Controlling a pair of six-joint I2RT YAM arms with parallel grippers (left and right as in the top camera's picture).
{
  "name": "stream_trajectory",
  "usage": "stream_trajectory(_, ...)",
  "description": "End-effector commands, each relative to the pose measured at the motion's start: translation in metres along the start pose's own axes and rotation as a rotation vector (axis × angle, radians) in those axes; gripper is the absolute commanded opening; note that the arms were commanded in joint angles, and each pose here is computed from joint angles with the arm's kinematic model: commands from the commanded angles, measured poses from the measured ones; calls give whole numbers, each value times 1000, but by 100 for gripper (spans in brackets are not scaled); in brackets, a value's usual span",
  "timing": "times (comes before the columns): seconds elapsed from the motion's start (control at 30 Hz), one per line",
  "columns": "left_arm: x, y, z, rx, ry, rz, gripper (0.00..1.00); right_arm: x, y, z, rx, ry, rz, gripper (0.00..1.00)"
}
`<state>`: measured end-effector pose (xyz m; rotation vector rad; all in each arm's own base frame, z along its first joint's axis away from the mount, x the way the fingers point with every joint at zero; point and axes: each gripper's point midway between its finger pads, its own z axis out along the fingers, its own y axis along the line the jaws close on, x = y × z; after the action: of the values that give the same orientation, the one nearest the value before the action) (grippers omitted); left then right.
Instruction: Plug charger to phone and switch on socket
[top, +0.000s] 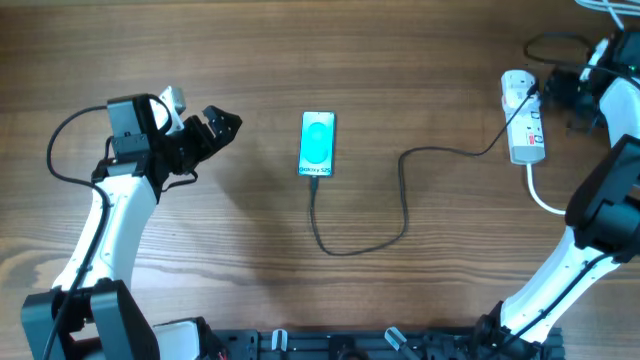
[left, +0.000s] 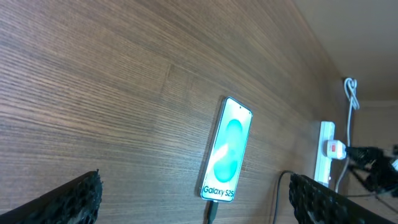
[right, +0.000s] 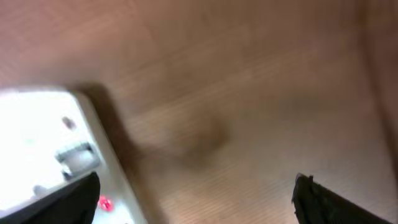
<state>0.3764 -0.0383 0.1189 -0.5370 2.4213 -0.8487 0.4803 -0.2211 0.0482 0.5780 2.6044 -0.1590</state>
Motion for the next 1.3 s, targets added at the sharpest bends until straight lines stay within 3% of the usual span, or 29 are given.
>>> stream_trajectory(0.0,1,2,2,-8,2,22,100,-24,19,-7,-46,-85,-1,100)
stream_trajectory(0.7,0,1,0,-5,-2,25,100,-27,19,-8,-47,-100,-1,100)
stream_trajectory(1.1,-14,-106,-137,191,-379,292,100,-28,19,-8,-47,-100,-1,100)
stream_trajectory(1.27,-10,-111,-149,198,-402,306,100,-28,19,-8,-47,-100,-1,100)
